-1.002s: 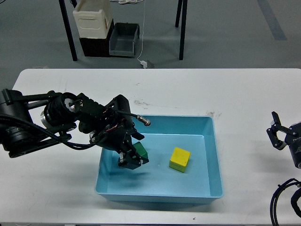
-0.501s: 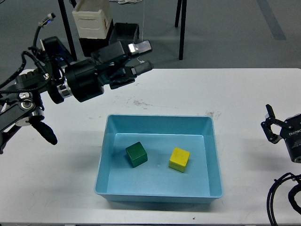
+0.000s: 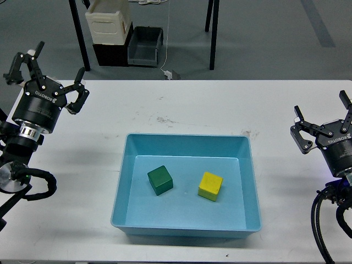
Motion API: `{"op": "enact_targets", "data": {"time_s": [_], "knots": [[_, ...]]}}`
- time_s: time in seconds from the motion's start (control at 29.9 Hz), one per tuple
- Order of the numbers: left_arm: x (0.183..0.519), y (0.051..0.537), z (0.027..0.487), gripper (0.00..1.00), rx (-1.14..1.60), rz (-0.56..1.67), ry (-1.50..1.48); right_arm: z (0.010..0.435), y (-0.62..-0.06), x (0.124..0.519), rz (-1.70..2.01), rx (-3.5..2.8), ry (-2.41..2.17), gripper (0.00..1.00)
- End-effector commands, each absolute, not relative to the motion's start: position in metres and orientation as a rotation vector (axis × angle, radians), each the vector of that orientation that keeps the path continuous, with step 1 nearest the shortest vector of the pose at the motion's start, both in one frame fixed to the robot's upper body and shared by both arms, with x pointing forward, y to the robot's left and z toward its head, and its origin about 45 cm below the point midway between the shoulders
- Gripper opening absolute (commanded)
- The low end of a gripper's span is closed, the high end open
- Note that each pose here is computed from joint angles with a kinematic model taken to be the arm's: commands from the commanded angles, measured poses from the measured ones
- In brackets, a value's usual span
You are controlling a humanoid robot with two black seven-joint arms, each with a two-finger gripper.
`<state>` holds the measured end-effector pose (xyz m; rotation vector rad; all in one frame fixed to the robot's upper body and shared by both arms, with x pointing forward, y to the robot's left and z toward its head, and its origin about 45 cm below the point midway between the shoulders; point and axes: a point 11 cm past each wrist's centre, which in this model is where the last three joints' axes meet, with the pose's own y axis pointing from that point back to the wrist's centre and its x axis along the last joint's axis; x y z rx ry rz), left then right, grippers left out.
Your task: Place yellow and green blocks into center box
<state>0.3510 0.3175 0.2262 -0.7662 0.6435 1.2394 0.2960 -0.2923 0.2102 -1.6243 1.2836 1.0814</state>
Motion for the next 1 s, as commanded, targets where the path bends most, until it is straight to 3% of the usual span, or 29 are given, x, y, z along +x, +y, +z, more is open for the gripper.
{"op": "enact_targets", "data": {"time_s": [0.0,0.13,0.37,0.97], "knots": [[0.325,0.323,0.205,1.0,-0.783,1.269,0.756,0.198,-0.297,0.28,1.122,-1.582,1.273,1.0],[0.296,0.311,0.193,1.0,-0.814,1.222,0.841,0.186,-0.302,0.265,1.171,-1.5,1.248,1.0],[0.277,0.318,0.163,1.0,-0.975,1.308,1.076,0.181,-0.318,0.254,1.186,-1.394,1.235,1.0],[0.255,0.297,0.15,1.0,-1.133,1.228,1.182,0.169,-0.324,0.235,1.218,-1.307,1.205,1.0]]}}
